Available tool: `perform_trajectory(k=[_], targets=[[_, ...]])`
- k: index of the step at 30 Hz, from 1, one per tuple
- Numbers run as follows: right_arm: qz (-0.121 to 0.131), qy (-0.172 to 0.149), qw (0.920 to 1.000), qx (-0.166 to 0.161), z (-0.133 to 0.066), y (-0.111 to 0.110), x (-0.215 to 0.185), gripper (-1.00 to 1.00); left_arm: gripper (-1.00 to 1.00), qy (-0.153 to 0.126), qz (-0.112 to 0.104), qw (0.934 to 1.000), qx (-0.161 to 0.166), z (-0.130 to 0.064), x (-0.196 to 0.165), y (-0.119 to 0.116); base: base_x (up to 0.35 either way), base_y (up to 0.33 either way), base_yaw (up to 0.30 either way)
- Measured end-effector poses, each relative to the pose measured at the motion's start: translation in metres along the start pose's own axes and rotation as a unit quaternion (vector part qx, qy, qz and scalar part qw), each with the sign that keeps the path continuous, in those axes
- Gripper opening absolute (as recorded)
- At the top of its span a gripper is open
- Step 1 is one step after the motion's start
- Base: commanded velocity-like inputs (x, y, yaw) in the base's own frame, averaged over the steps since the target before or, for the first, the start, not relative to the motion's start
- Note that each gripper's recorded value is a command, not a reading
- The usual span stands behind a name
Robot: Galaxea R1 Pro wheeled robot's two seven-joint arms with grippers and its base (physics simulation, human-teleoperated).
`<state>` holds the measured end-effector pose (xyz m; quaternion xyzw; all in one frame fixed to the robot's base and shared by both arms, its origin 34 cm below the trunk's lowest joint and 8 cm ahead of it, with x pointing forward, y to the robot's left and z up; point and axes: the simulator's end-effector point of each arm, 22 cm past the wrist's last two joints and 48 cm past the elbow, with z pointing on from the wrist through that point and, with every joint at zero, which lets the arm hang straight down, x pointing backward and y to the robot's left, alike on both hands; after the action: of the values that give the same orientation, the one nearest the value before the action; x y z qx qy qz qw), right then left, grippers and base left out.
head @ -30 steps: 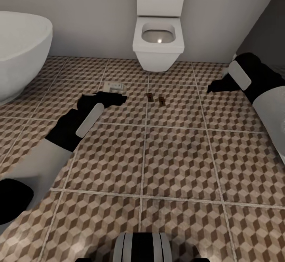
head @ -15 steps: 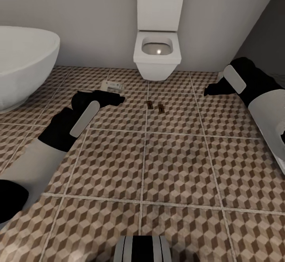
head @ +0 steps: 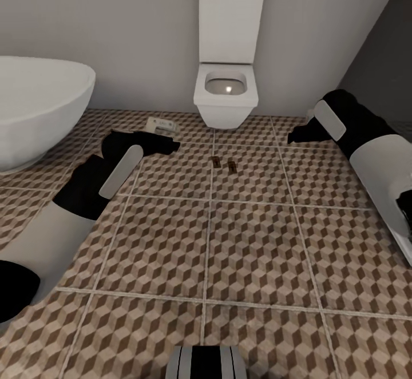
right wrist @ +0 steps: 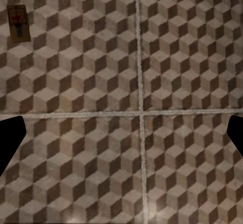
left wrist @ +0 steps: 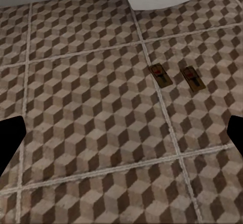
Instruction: Take the four mousetraps from the cabinet in the bathroom and place them on the bathroom floor. Make sure all four end up on the same floor surface, and ensure that at least two of them are either under or directly next to the same bathroom sink.
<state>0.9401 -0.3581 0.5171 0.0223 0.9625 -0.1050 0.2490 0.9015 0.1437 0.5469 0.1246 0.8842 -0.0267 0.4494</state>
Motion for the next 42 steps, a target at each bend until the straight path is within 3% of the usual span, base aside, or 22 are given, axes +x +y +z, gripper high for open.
perform_trajectory(k=[21,42], targets=[[-0.01,-0.021,0.9996,-0.015,-0.044,0.015,0.001,1.0,1.0,0.006,0.016,0.9998,-0.011,-0.045,-0.021,0.008,0.0,0.0,0.0],[-0.005,-0.049,0.9986,-0.018,-0.096,0.007,-0.01,1.0,1.0,-0.011,-0.034,0.9991,-0.023,-0.09,-0.038,0.035,0.0,0.0,0.0]])
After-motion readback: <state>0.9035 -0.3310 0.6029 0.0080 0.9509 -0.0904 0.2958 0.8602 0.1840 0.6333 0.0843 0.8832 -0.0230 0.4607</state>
